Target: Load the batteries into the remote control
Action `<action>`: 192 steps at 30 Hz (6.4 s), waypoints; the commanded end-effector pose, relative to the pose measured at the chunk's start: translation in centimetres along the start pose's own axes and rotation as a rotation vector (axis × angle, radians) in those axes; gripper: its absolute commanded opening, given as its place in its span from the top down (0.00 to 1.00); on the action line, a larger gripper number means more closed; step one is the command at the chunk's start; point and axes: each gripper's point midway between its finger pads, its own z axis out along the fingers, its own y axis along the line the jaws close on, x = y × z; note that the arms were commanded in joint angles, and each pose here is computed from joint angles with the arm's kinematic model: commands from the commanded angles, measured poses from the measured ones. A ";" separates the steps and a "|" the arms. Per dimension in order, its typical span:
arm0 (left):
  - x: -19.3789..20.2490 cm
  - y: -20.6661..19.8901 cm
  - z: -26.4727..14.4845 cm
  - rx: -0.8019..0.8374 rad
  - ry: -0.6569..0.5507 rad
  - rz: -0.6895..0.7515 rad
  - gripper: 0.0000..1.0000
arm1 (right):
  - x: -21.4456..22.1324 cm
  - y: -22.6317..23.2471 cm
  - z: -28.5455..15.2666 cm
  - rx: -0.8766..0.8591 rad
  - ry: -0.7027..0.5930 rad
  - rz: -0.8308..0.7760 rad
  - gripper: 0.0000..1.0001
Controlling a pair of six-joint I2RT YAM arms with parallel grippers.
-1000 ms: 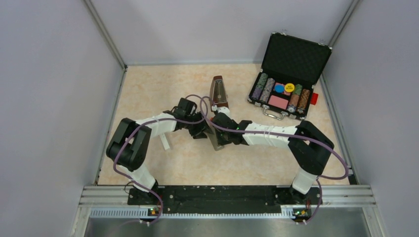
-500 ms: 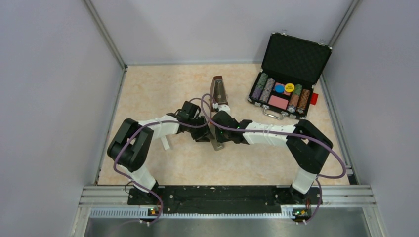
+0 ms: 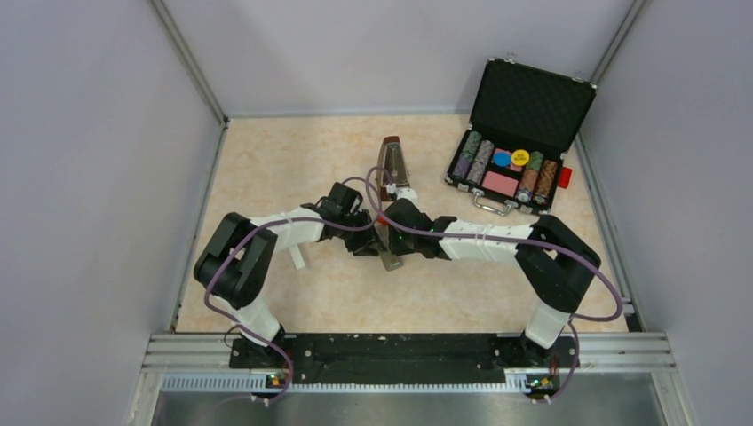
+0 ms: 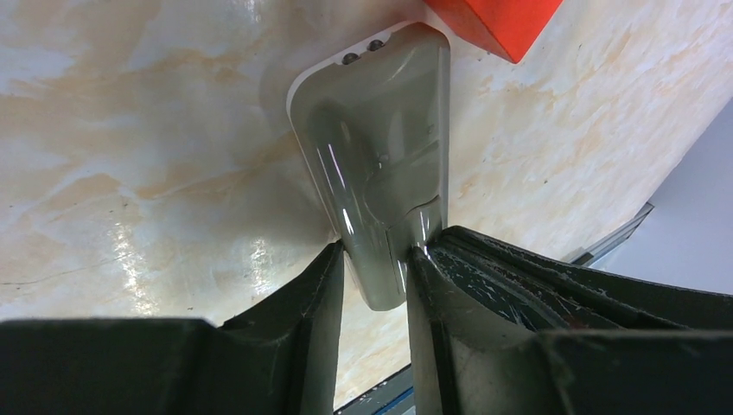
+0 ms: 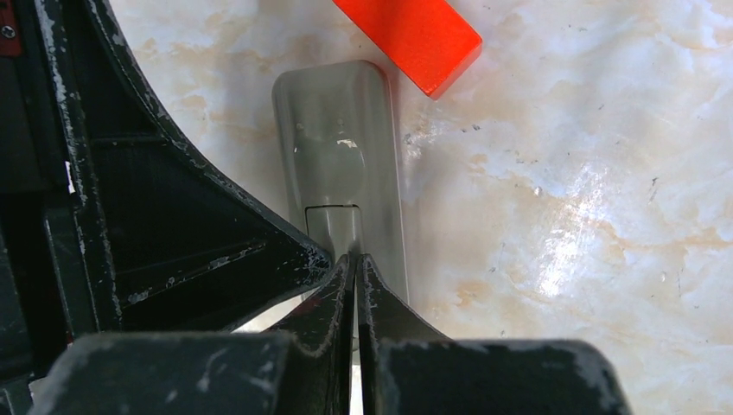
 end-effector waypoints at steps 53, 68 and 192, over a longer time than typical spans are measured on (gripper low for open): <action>3.9 8.0 2.9 -0.361 0.088 -0.136 0.94 | 2.5 2.5 -3.4 -0.212 0.169 0.540 0.78; 3.9 8.1 2.7 -0.345 0.103 -0.134 0.94 | 2.3 1.1 -2.2 -0.147 0.125 0.611 0.78; 4.2 9.4 3.2 -0.335 0.112 -0.180 1.00 | 5.6 -1.7 0.3 0.055 0.059 1.066 1.00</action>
